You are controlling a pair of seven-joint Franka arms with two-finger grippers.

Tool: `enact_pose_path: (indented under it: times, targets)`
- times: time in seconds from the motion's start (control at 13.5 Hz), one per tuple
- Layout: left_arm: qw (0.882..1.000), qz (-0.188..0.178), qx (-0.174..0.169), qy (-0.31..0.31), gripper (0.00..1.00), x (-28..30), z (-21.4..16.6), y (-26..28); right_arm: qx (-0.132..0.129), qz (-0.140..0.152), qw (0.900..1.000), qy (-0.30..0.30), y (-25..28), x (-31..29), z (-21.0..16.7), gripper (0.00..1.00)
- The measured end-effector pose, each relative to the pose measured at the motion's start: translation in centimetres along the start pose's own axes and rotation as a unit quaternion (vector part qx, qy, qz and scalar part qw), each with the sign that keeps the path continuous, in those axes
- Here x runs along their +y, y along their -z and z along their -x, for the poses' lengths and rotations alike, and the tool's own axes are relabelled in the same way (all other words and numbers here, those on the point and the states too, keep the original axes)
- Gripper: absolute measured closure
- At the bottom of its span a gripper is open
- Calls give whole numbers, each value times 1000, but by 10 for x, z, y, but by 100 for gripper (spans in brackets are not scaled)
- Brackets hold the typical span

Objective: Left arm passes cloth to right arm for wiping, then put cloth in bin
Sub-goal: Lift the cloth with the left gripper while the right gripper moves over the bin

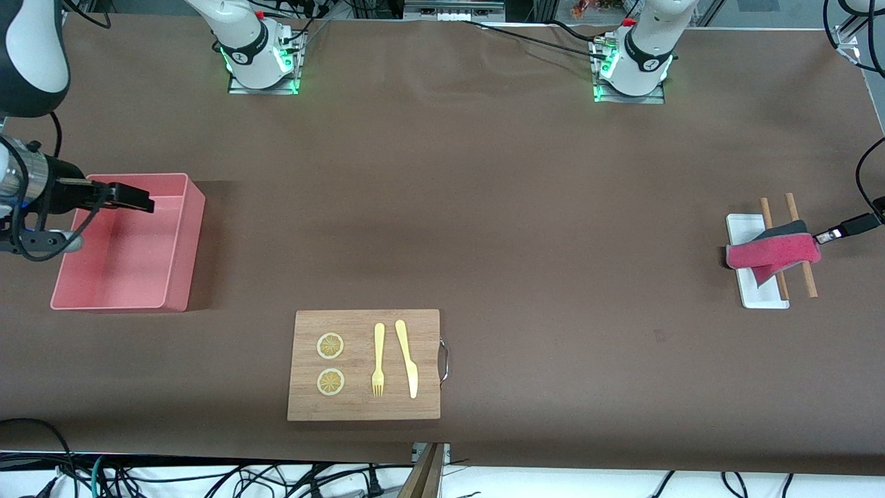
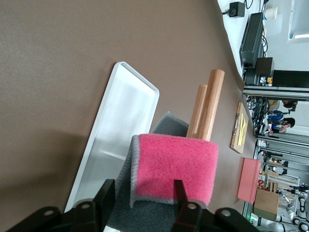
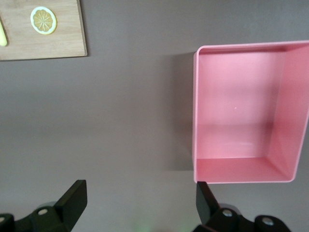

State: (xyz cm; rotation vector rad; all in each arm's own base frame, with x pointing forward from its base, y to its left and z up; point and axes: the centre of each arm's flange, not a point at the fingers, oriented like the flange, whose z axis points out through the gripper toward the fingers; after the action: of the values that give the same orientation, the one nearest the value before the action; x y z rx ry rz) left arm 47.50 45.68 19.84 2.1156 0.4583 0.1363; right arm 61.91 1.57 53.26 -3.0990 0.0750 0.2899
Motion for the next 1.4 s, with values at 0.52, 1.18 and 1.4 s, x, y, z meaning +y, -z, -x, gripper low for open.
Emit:
enact_pose_path:
  times: [0.52,1.18,1.4]
  targets:
    - [1000,11,-9,1,98,-1,3,-1,-4,2,1000,-14,-17,-46,-7,0]
    - [999,-36,-25,-12,99,58,-1,54,-7,-16,999,-49,-20,-60,-7,0]
    - [992,-110,-51,17,99,186,7,90,-2,-21,997,-71,-19,-71,-6,0]
